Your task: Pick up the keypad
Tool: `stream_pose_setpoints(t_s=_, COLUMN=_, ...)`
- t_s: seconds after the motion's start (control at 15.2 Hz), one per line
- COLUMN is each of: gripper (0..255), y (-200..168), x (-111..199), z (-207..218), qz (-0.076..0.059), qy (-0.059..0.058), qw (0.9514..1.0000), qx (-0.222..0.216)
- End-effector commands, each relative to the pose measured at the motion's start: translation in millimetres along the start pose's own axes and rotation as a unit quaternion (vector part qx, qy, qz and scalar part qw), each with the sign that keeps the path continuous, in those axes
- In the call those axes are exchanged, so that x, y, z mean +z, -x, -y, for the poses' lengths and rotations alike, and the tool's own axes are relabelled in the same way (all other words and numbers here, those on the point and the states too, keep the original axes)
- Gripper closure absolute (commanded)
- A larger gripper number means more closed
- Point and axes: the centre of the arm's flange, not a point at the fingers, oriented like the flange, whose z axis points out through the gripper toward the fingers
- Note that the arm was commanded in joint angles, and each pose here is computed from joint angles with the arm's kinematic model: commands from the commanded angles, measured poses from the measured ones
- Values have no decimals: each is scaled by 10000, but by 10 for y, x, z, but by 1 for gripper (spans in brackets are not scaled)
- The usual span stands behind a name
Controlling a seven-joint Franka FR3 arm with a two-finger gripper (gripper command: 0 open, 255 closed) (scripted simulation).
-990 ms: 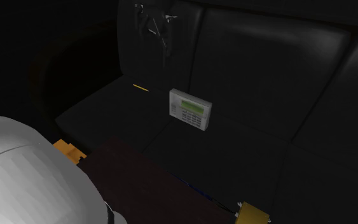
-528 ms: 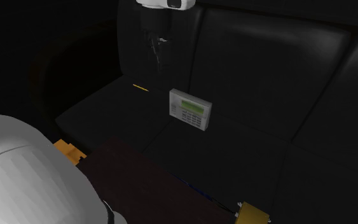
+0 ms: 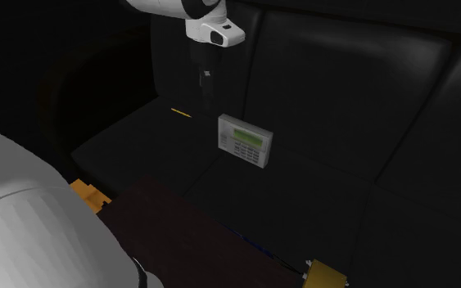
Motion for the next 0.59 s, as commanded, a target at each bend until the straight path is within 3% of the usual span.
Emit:
stream_pose_setpoints(t_s=0.0, gripper=0, y=-82, x=182, z=194, qz=-5, qy=1, qw=9993, qx=387)
stream_pose_setpoints(t_s=0.26, gripper=0, y=-263, x=548, z=533, qz=-21, qy=20, qw=9940, qx=1092)
stream_pose_setpoints(t_s=0.53, gripper=0, y=-491, x=916, z=840, qz=-37, qy=40, qw=9838, qx=1791)
